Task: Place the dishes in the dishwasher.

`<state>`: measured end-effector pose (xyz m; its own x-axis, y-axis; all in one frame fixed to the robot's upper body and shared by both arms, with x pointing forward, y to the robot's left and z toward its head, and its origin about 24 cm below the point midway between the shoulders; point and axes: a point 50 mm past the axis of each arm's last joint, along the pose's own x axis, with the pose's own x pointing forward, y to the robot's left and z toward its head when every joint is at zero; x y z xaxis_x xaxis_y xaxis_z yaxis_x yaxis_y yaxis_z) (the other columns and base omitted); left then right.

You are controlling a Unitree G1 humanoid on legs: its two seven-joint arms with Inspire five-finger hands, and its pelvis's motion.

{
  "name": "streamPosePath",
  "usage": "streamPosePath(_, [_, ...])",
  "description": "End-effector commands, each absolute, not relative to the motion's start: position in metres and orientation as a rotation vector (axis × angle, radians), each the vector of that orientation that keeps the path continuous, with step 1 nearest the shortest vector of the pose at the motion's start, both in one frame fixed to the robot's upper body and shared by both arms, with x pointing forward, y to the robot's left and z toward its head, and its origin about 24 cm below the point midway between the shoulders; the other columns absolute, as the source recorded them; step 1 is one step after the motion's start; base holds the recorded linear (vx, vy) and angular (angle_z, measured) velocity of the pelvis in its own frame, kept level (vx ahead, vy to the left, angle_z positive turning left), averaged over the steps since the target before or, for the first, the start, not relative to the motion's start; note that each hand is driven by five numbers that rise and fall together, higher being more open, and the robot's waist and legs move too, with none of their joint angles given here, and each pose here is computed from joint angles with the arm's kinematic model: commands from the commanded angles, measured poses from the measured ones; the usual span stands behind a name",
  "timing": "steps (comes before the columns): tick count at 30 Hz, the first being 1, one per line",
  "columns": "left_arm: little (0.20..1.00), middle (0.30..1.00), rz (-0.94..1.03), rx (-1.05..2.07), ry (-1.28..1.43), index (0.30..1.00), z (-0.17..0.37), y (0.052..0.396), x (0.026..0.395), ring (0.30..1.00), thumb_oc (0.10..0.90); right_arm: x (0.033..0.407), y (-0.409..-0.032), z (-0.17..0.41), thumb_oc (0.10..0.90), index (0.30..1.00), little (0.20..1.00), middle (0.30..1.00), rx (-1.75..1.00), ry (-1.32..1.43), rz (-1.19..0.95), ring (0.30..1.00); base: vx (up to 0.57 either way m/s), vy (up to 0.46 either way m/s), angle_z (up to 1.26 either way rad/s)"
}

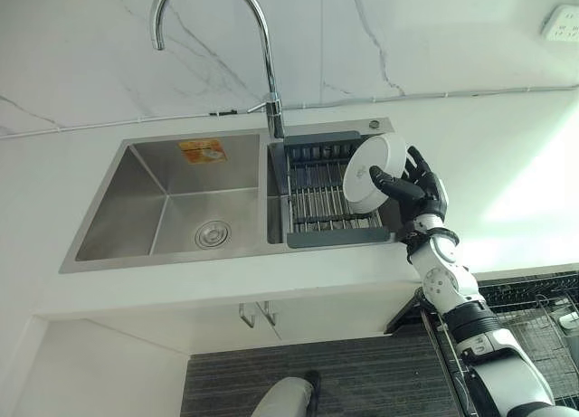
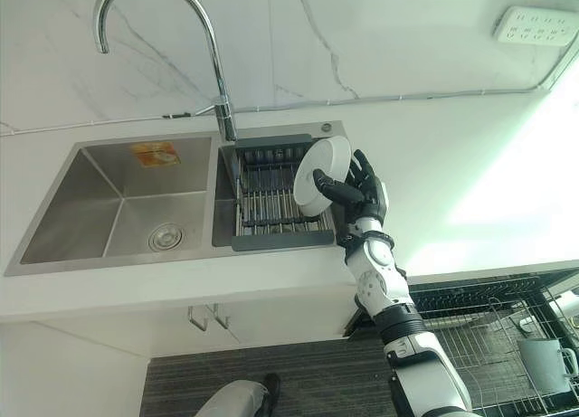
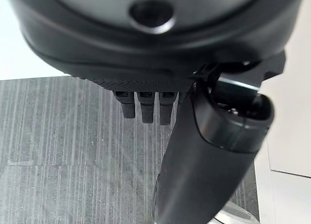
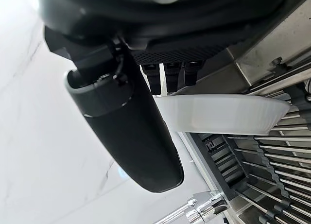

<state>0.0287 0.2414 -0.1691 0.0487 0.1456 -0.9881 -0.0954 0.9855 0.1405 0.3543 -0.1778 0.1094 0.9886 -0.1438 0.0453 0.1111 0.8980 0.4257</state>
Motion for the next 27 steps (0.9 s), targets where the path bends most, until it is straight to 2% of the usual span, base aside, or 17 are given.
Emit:
streamPosePath(1, [0.900, 0.900, 0.168, 0.119, 1.568, 0.900, -0.166, 0.256, 0.016, 0.900, 0.800, 0.369, -0.175, 0.167, 0.800, 0.900, 0.900, 0.900, 0.471, -0.300, -0.079, 0.900, 0.00, 0.000, 0.00])
streamPosePath(9, [0.900, 0.900, 0.156, 0.127, 1.564, 0.900, -0.166, 0.257, 0.016, 0.900, 0.800, 0.371, -0.172, 0.170, 0.800, 0.900, 0.900, 0.900, 0.451, -0.290, -0.046, 0.900, 0.00, 0.005, 0.02])
streamPosePath(10, [0.900, 0.900, 0.155, 0.130, 1.564, 0.900, -0.166, 0.257, 0.015, 0.900, 0.800, 0.372, -0.172, 0.169, 0.400, 0.300, 0.300, 0.300, 0.443, -0.283, -0.036, 0.300, 0.01, 0.024, 0.09])
streamPosePath(19, [0.900, 0.900, 0.156, 0.146, 1.554, 0.900, -0.165, 0.258, 0.020, 0.900, 0.800, 0.372, -0.171, 0.170, 0.400, 0.300, 0.300, 0.300, 0.440, -0.298, -0.007, 0.300, -0.03, -0.012, 0.04])
streamPosePath(24, [0.900, 0.900, 0.153, 0.143, 1.546, 0.900, -0.165, 0.257, 0.022, 0.900, 0.800, 0.363, -0.178, 0.188, 0.400, 0.300, 0.300, 0.300, 0.445, -0.450, -0.132, 0.300, -0.07, -0.030, -0.01])
streamPosePath(27, [0.900, 0.900, 0.147, 0.150, 1.542, 0.900, -0.165, 0.259, 0.023, 0.900, 0.800, 0.349, -0.173, 0.210, 0.400, 0.300, 0.300, 0.300, 0.503, -0.606, -0.085, 0.300, -0.16, -0.087, -0.22])
